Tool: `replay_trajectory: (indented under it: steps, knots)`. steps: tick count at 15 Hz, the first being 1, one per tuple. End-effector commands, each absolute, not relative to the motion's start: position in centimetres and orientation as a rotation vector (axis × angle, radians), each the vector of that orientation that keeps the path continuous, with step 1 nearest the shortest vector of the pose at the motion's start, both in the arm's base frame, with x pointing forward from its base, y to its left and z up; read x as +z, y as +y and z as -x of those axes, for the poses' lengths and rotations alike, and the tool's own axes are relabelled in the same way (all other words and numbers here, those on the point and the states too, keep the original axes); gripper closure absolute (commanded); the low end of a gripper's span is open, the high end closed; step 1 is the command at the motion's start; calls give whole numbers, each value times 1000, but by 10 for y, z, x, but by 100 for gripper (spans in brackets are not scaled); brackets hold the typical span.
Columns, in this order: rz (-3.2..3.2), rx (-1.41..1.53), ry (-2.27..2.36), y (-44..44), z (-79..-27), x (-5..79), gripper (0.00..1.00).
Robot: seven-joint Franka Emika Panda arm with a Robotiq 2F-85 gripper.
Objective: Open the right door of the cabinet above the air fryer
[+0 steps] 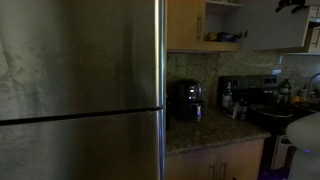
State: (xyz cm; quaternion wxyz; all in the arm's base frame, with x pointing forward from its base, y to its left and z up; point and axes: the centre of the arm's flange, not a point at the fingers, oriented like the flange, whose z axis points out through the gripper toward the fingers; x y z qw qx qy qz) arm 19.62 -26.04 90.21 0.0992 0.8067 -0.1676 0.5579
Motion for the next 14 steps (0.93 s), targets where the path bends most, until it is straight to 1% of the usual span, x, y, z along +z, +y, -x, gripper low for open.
replay_trajectory:
  steps: [1, 5, 7, 10, 13, 14]
  knots:
    - [-2287, 1576, -654, -301, -192, 890, 0]
    - [-2227, 1481, -742, -325, -173, 881, 0]
    - [-2406, 1578, -679, -305, -158, 885, 0]
    - [-2533, 1663, -548, -268, -119, 895, 0]
    - [-2598, 1767, -356, -234, -65, 904, 0]
    - [-2548, 1715, -473, -253, -92, 902, 0]
